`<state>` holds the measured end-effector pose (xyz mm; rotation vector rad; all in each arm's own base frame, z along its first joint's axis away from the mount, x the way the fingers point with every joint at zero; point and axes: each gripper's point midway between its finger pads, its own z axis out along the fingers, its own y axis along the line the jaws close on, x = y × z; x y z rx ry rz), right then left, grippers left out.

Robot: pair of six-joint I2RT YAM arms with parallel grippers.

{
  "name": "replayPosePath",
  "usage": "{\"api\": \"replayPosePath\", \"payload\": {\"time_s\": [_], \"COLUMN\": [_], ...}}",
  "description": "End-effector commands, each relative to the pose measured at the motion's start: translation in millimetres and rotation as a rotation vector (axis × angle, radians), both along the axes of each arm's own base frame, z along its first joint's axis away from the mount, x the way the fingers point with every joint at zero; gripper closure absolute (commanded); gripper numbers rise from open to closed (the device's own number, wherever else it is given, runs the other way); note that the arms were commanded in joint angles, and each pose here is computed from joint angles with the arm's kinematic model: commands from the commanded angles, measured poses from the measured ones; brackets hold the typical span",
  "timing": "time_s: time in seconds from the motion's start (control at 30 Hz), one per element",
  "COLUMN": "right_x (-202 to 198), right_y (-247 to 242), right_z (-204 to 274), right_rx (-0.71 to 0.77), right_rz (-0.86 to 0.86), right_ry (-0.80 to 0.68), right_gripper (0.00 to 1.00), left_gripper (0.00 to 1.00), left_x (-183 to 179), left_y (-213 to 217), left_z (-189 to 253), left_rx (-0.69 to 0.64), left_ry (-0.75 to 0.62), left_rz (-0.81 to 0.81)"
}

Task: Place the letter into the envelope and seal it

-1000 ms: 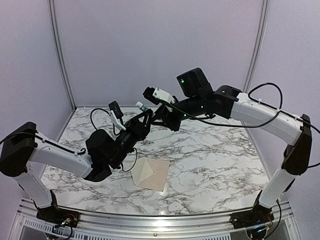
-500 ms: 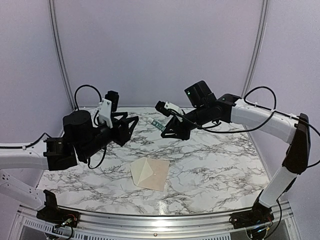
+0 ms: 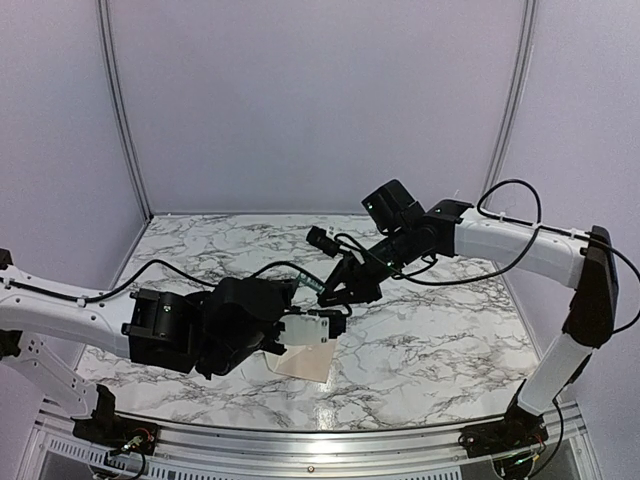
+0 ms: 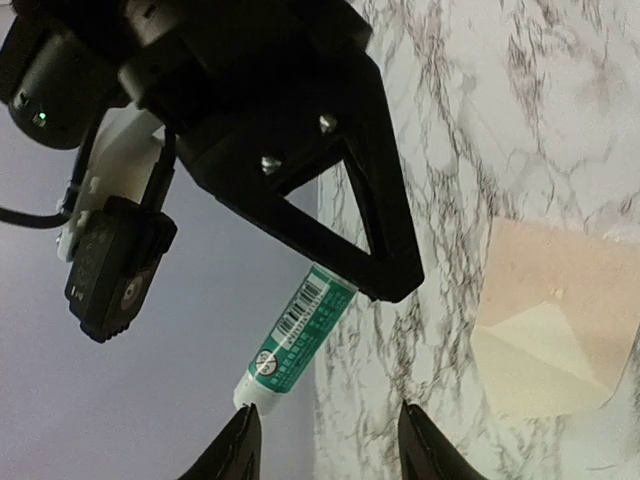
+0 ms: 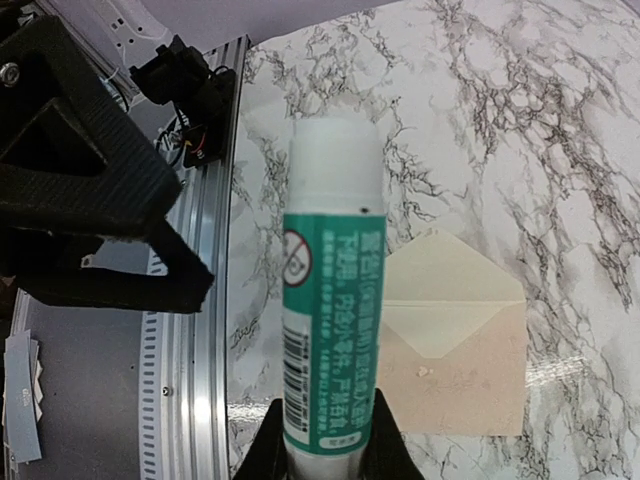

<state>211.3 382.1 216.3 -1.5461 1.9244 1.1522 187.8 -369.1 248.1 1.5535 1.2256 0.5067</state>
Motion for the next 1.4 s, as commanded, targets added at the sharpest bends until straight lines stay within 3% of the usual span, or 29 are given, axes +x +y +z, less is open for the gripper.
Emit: {"api": "replayPosePath", "payload": {"time_s": [0.0, 0.17, 0.4, 0.9, 1.07, 1.2, 1.37], "right_x": [-22, -30, -37, -46, -37, -7, 18], "right_y": [3, 4, 7, 9, 0, -24, -60], "right_z": [3, 4, 5, 5, 18, 46, 79], "right_rx": [0.017, 0.016, 0.023, 0.03, 0.041, 0.061, 0.07], "right_rz": [0.056, 0.08, 0.106, 0.152, 0.132, 0.067, 0.031], "right_ry": [0.058, 0.061, 0.076, 0.121, 0.071, -0.027, -0.249], "right_gripper": [0.92, 0.91, 0.91, 0.9, 0.72, 0.51, 0.41], "left_gripper": [0.52, 0.51, 0.53, 0.88, 0.98, 1.0, 1.0], "left_x": [9, 11, 11, 14, 17, 20, 12], "left_y": [14, 13, 7, 0, 3, 5, -6], "left_z": [10, 9, 0, -16, -15, -14, -38], "left_rx": [0.191, 0.212, 0.252, 0.281, 0.206, 0.028, -0.2], "left_ry": [-0.204, -0.291, -0.304, -0.325, -0.29, -0.203, 0.089], "left_rz": [0.035, 0.045, 0.014, 0.005, 0.042, 0.107, 0.144]}}
